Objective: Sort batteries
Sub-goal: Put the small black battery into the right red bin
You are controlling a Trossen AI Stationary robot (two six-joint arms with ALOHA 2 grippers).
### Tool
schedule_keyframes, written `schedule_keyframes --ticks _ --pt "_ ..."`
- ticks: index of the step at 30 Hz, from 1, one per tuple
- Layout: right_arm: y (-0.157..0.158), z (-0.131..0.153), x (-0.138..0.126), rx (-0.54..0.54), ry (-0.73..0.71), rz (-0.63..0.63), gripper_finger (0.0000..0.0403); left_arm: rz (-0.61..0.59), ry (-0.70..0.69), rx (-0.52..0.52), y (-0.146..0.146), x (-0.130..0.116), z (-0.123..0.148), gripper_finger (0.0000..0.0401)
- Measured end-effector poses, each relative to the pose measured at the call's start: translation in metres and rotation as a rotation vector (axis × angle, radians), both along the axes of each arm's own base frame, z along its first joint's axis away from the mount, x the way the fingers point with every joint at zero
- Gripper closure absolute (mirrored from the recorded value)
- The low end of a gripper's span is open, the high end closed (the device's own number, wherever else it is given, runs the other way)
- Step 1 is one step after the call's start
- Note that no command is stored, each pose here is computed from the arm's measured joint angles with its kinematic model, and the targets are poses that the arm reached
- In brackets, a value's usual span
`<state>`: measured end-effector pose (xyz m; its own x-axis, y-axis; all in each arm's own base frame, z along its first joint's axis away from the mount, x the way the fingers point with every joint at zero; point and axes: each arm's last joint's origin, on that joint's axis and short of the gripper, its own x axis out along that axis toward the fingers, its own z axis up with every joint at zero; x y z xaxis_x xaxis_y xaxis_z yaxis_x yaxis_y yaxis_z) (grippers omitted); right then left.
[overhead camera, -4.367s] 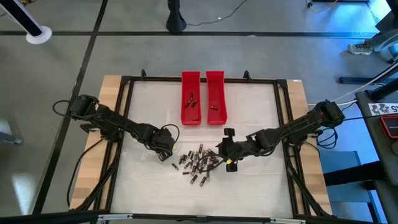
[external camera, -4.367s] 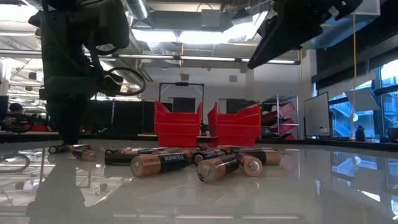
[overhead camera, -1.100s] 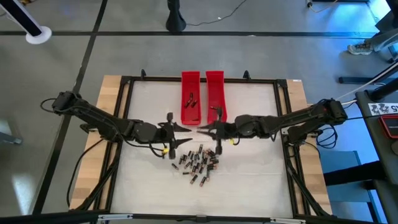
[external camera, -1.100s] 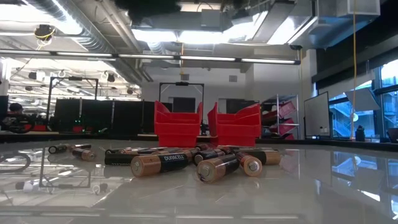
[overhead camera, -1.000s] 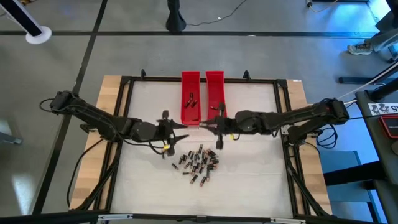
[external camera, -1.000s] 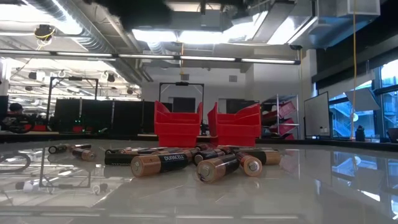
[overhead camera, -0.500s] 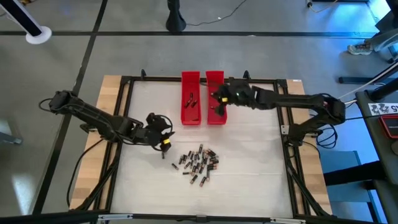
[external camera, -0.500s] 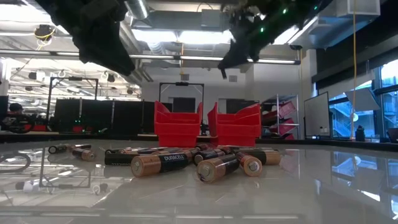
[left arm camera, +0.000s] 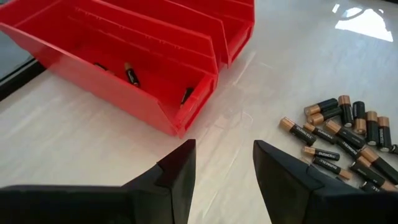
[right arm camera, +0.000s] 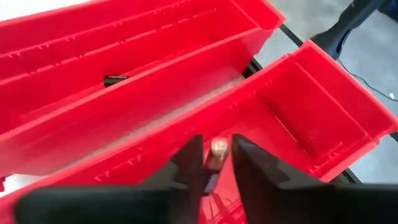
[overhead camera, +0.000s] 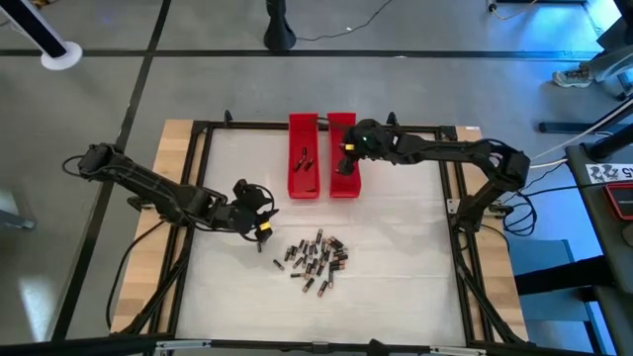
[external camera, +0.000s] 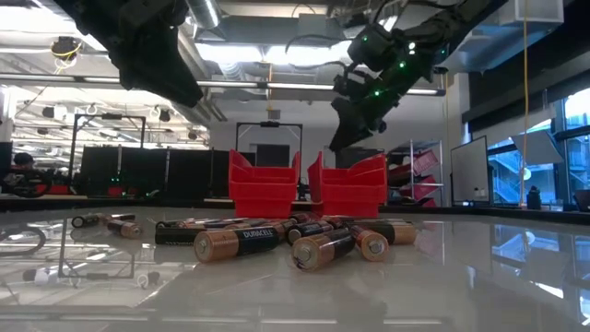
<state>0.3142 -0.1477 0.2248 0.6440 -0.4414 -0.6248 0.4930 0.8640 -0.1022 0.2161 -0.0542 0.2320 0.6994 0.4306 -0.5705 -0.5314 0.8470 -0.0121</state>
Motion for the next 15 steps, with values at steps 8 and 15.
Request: schedule_keyframes --ticks 8,15 --pt "0.000 0.000 0.000 -0.001 0.000 0.001 0.0235 -0.005 0.006 0.017 0.000 0.000 0.000 0.0252" --pt "0.015 0.004 -0.004 0.134 0.000 0.123 0.0225 0.007 0.025 0.007 0.001 -0.002 -0.002 0.0252"
